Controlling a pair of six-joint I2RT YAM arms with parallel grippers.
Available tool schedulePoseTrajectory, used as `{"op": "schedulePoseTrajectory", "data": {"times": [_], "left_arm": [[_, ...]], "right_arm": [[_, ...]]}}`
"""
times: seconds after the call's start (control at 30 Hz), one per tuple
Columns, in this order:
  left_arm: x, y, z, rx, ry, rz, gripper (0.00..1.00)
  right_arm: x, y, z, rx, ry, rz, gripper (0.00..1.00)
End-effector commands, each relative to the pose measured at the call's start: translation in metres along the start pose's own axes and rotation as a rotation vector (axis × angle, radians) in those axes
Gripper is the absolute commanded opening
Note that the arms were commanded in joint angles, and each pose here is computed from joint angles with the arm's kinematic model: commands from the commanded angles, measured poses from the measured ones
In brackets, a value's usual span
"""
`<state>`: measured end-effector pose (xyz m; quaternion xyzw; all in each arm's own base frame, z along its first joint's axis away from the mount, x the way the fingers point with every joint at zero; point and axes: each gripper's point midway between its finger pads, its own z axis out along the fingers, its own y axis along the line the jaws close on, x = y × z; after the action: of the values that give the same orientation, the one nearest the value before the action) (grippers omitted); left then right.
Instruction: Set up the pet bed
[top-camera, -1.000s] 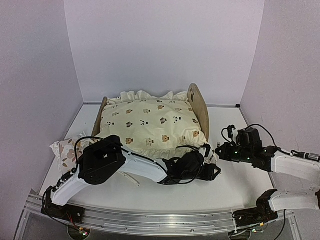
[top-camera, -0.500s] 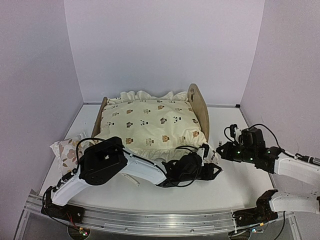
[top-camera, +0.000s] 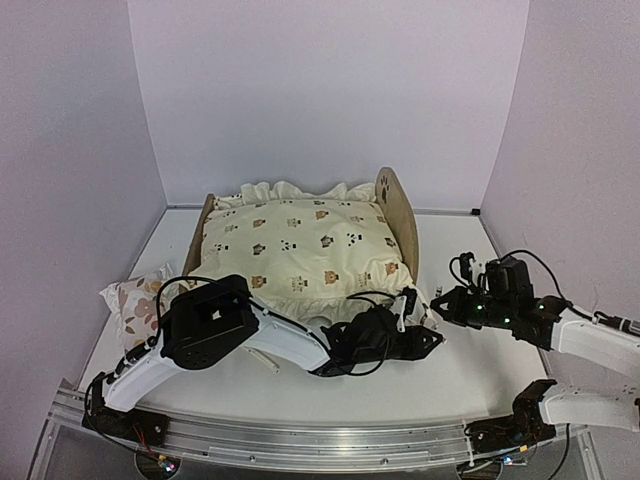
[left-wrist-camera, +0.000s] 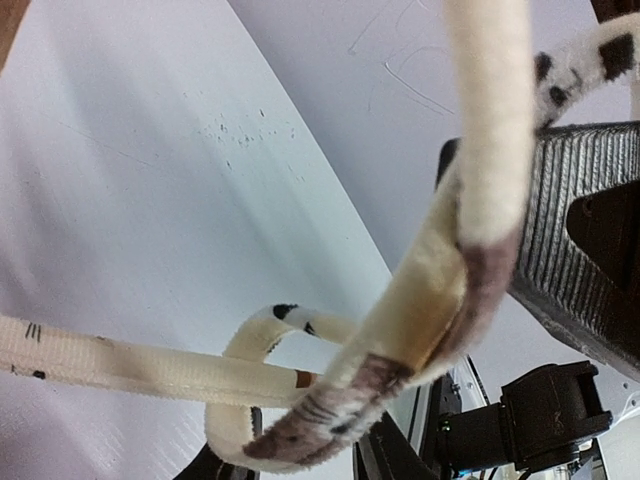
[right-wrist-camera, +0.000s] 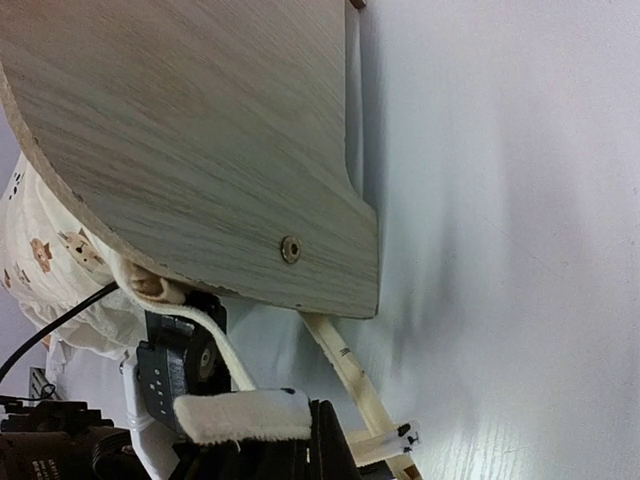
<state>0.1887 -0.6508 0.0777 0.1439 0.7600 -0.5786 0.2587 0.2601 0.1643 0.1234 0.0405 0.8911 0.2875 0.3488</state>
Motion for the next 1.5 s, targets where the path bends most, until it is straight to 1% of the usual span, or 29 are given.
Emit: {"op": "schedulePoseTrajectory", "data": {"times": [0.0,0.13,0.23,0.27,0.33,0.43,0.53,0.67,0.73,0.83,0.87,1.1,1.27,1.47], "left_arm": [[-0.013,0.026,-0.003,-0.010,-0.035,-0.055,0.44],[-0.012,0.023,-0.010,0.020,-0.040,-0.072,0.53],[-0.011,0.025,-0.015,0.015,-0.041,-0.073,0.52],[-0.011,0.026,-0.016,0.012,-0.042,-0.075,0.51],[-0.011,0.027,-0.018,0.009,-0.048,-0.079,0.45],[-0.013,0.026,-0.020,0.010,-0.060,-0.087,0.42],[-0.015,0.023,-0.022,0.019,-0.070,-0.089,0.35],[-0.018,0.019,-0.025,0.026,-0.079,-0.087,0.20],[-0.018,0.018,-0.026,0.032,-0.081,-0.085,0.15],[-0.019,0.016,-0.028,0.037,-0.083,-0.083,0.03],[-0.019,0.017,-0.028,0.036,-0.082,-0.084,0.01],[-0.012,0.015,-0.043,0.017,-0.052,-0.076,0.00],[0.002,0.017,-0.059,-0.033,0.002,-0.044,0.00],[0.016,0.027,-0.077,-0.111,0.030,-0.010,0.00]], "right_arm": [[0.002,0.010,-0.003,-0.053,0.028,0.050,0.00],[0.004,0.012,-0.007,-0.064,0.033,0.070,0.00],[0.005,0.015,-0.011,-0.073,0.043,0.086,0.00],[0.005,0.017,-0.012,-0.080,0.048,0.094,0.00],[0.006,0.021,-0.013,-0.098,0.060,0.109,0.00],[0.010,0.021,-0.013,-0.106,0.078,0.122,0.00],[0.014,0.019,-0.011,-0.099,0.090,0.128,0.00],[0.017,0.017,-0.009,-0.094,0.101,0.131,0.00],[0.017,0.016,-0.008,-0.091,0.100,0.130,0.00],[0.019,0.014,-0.008,-0.085,0.102,0.129,0.00],[0.018,0.014,-0.008,-0.084,0.100,0.128,0.00],[0.002,0.013,-0.011,-0.057,0.032,0.066,0.00],[-0.022,0.008,-0.018,0.004,-0.070,-0.016,0.00],[-0.047,0.010,-0.018,0.063,-0.131,-0.079,0.00]]}}
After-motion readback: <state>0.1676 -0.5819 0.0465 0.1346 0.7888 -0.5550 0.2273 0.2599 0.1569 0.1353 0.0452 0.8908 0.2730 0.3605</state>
